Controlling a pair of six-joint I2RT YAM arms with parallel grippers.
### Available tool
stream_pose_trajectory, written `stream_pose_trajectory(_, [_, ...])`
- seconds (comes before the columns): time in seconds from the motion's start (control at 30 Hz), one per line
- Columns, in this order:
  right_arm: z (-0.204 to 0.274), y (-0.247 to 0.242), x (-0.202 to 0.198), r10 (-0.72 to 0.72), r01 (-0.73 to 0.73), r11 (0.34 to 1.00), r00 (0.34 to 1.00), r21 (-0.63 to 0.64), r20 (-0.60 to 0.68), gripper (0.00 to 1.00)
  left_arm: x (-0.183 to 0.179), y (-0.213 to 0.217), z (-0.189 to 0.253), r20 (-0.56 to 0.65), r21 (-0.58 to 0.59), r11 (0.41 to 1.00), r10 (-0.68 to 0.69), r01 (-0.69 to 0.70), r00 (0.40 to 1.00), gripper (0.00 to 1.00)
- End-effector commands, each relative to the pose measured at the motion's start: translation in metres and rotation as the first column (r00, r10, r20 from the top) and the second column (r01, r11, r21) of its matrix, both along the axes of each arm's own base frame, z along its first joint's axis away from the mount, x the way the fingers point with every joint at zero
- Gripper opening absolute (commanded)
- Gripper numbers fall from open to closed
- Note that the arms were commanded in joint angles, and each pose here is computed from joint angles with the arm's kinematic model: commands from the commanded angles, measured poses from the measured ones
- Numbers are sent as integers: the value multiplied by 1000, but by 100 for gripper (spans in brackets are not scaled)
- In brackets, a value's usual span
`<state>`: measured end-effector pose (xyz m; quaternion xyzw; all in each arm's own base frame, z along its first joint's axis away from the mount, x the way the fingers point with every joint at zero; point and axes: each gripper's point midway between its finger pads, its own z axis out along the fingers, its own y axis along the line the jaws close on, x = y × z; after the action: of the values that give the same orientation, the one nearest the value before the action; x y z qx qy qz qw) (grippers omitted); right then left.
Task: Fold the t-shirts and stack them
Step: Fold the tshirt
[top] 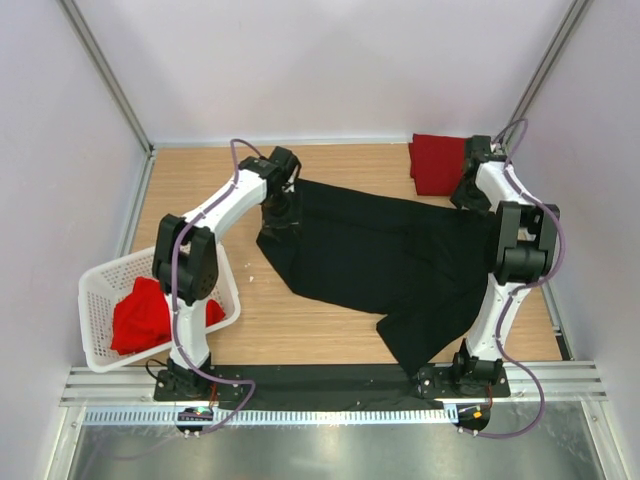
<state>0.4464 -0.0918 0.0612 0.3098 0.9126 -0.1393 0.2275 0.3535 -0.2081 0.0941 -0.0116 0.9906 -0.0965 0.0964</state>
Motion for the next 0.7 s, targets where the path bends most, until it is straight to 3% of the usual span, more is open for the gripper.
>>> stream_pose_trajectory(0.0, [64, 45, -10, 71, -77, 996, 988, 40, 136, 59, -6, 8, -11, 1, 205, 979, -2, 2, 1000, 56])
stream_pose_trajectory(0.13, [70, 112, -43, 227, -238, 967, 967, 87, 120, 59, -15, 11, -27, -27, 278, 960, -15, 22, 1000, 52])
stream_pose_trajectory(0.33, [84, 185, -109, 430, -448, 885, 891, 127, 145, 58, -15, 6, -50, -6, 275, 961, -5, 6, 1000, 49])
stream_pose_trajectory(0.67, [109, 166, -189, 506, -522, 849, 848, 80, 154, 53, -20, 4, -71, -31, 311, 950, -30, 38, 999, 43])
